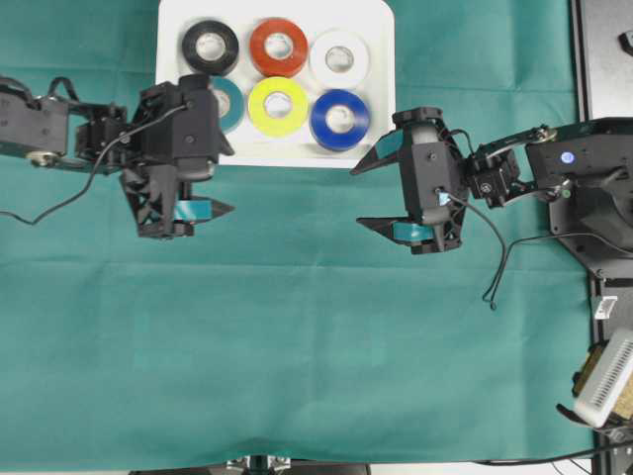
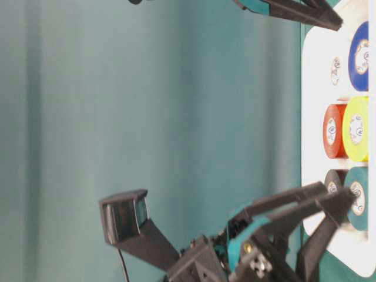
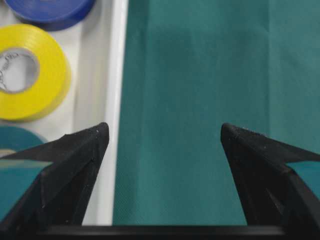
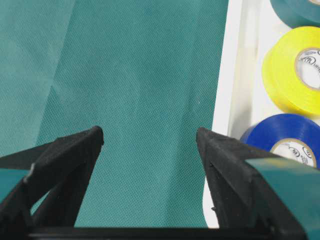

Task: Put the tape alternately from left to right into the white case.

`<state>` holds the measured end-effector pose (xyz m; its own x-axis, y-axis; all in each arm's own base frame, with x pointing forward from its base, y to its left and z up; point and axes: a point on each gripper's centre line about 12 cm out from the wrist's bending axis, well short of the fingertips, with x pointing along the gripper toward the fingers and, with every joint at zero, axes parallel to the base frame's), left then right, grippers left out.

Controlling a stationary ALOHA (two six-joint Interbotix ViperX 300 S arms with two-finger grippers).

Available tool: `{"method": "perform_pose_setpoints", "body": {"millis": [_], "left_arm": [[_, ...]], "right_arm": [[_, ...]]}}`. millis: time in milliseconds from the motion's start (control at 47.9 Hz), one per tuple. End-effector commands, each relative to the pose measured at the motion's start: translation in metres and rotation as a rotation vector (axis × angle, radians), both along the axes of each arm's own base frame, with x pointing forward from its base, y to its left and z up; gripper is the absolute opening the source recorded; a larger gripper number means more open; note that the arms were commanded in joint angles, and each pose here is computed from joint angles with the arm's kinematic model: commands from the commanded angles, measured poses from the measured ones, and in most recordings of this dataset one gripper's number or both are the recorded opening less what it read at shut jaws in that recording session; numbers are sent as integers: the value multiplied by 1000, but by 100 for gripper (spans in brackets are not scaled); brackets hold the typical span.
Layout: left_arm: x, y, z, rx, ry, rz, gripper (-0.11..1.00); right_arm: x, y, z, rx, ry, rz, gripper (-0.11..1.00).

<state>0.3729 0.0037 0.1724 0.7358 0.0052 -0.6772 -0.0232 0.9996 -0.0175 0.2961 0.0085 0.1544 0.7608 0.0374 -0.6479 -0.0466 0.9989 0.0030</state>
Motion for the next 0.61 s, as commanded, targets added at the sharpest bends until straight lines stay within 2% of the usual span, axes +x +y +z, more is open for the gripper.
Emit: {"method": "perform_pose_setpoints", "body": {"millis": [0,271,585], "left_arm": [[-2,-2,14,2,-44,-7,75],[-16,-8,8,2,-35,-23,75],[-17,-9,8,3,-58,-25,75]], "right_arm": [[2,0,5,4,-20,2,81],[1,1,4,4,-16,3,81],[0,1,5,4,-20,3,81]]}}
